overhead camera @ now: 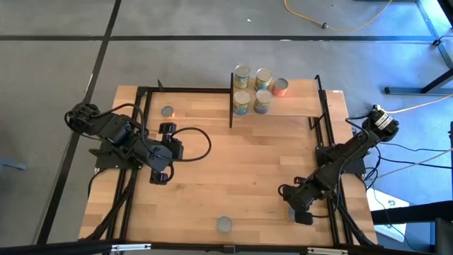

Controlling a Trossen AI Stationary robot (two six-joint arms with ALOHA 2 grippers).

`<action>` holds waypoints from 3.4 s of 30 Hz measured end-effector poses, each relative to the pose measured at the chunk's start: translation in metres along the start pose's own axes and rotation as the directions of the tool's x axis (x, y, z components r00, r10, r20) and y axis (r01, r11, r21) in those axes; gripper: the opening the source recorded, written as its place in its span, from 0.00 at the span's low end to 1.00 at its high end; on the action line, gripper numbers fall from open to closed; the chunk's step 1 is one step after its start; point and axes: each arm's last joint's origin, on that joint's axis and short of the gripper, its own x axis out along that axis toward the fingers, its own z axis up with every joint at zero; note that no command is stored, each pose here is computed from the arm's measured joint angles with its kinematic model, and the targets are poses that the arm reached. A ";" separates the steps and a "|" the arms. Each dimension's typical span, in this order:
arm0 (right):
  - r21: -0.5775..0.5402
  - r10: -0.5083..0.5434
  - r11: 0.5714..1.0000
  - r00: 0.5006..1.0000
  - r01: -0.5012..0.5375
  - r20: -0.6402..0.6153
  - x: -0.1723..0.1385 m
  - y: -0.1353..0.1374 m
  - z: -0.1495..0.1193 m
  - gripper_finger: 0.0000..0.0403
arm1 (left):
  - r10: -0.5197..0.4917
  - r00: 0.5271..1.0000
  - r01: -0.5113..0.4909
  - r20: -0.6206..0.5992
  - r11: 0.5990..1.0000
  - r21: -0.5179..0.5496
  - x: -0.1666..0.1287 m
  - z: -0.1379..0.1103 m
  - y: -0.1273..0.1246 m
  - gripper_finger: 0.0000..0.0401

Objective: Pick and place cans onto a shelf
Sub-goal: Put the canned spicy black beans on the shelf

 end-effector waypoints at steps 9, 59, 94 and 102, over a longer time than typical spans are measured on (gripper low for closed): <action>0.108 -0.005 0.994 0.994 -0.007 0.110 -0.021 0.015 0.020 0.02 | 0.001 1.000 -0.001 -0.003 1.000 0.001 0.000 0.000 0.000 0.00; 0.665 -0.599 0.685 0.749 0.297 0.283 -0.284 -0.181 0.091 0.01 | 0.001 1.000 -0.001 -0.001 1.000 -0.011 0.000 0.000 0.000 0.00; 0.617 -0.544 0.732 0.794 0.289 0.273 -0.250 -0.254 0.089 0.12 | 0.043 0.999 -0.045 -0.019 0.993 -0.110 0.006 0.004 0.020 0.00; 0.620 -0.543 0.731 0.794 0.287 0.273 -0.250 -0.254 0.089 0.12 | 0.044 0.999 -0.045 -0.019 0.993 -0.110 0.006 0.004 0.020 0.00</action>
